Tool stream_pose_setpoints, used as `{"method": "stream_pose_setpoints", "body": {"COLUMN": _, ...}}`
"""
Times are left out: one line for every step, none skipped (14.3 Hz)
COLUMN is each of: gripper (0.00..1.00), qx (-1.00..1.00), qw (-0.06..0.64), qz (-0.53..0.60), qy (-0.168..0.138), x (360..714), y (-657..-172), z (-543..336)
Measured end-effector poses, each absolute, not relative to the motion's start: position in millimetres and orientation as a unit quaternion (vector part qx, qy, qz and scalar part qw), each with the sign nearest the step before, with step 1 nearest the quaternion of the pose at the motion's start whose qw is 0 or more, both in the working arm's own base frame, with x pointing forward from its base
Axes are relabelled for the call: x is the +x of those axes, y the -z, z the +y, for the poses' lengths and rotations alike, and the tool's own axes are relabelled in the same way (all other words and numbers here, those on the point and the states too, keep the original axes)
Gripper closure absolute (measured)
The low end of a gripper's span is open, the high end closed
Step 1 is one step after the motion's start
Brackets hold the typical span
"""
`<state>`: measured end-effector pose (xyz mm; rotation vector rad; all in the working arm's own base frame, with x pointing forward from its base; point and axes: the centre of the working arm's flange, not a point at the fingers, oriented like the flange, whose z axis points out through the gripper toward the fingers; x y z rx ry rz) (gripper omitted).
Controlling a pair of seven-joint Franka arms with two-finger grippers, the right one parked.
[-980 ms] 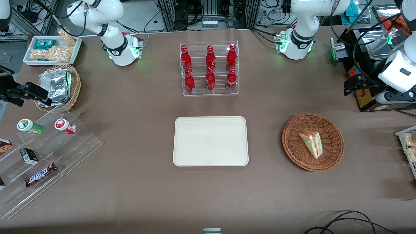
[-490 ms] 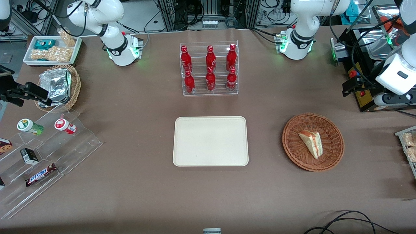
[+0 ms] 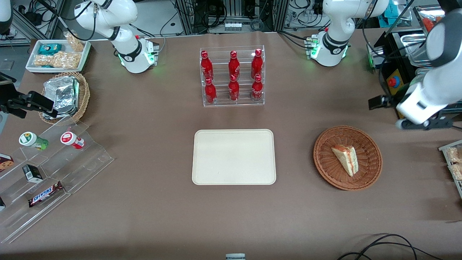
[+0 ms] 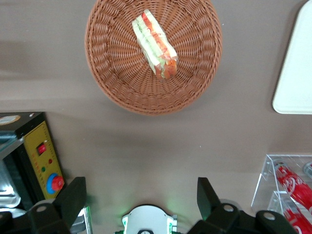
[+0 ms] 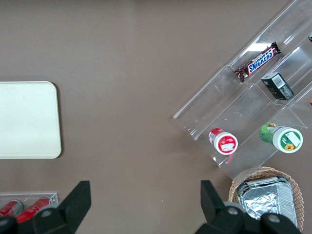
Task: Place sandwich from basket to tray
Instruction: 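Move the open left gripper down over the sandwich in the wicker basket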
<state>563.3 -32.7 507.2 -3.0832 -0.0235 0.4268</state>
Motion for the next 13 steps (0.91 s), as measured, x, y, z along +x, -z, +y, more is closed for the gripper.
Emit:
{"method": "stream_pose_setpoints", "body": {"gripper": 0.00, "qx": -0.991, "qw": 0.014, "qz": -0.007, "qy": -0.135, "x": 570.1, "y": -488.3, "z": -33.0}}
{"method": "stream_pose_setpoints", "body": {"gripper": 0.00, "qx": -0.991, "qw": 0.014, "qz": -0.007, "qy": -0.129, "x": 574.6, "y": -468.5, "z": -33.2}}
{"method": "stream_pose_setpoints", "body": {"gripper": 0.00, "qx": -0.992, "qw": 0.014, "qz": -0.007, "qy": -0.121, "x": 576.7, "y": -449.1, "z": -33.3}}
{"method": "stream_pose_setpoints", "body": {"gripper": 0.00, "qx": -0.994, "qw": 0.013, "qz": -0.007, "qy": -0.110, "x": 577.0, "y": -431.1, "z": -33.2}}
{"method": "stream_pose_setpoints", "body": {"gripper": 0.00, "qx": -0.995, "qw": 0.012, "qz": -0.009, "qy": -0.095, "x": 576.5, "y": -413.3, "z": -33.2}}
{"method": "stream_pose_setpoints", "body": {"gripper": 0.00, "qx": -0.997, "qw": 0.011, "qz": -0.021, "qy": -0.077, "x": 575.6, "y": -395.9, "z": -33.0}}
{"method": "stream_pose_setpoints", "body": {"gripper": 0.00, "qx": -0.997, "qw": 0.011, "qz": -0.048, "qy": -0.058, "x": 574.2, "y": -379.5, "z": -32.7}}
{"method": "stream_pose_setpoints", "body": {"gripper": 0.00, "qx": -0.995, "qw": 0.011, "qz": -0.092, "qy": -0.039, "x": 571.8, "y": -362.9, "z": -32.5}}
{"method": "stream_pose_setpoints", "body": {"gripper": 0.00, "qx": -0.990, "qw": 0.010, "qz": -0.141, "qy": -0.026, "x": 569.3, "y": -348.1, "z": -32.6}}
{"method": "stream_pose_setpoints", "body": {"gripper": 0.00, "qx": -0.981, "qw": 0.010, "qz": -0.190, "qy": -0.018, "x": 568.0, "y": -334.7, "z": -33.7}}
{"method": "stream_pose_setpoints", "body": {"gripper": 0.00, "qx": -0.972, "qw": 0.009, "qz": -0.234, "qy": -0.014, "x": 568.5, "y": -322.7, "z": -36.0}}
{"method": "stream_pose_setpoints", "body": {"gripper": 0.00, "qx": -0.964, "qw": 0.009, "qz": -0.266, "qy": -0.012, "x": 570.2, "y": -311.4, "z": -38.9}}
{"method": "stream_pose_setpoints", "body": {"gripper": 0.00, "qx": -0.959, "qw": 0.009, "qz": -0.284, "qy": -0.011, "x": 571.9, "y": -301.2, "z": -41.3}}
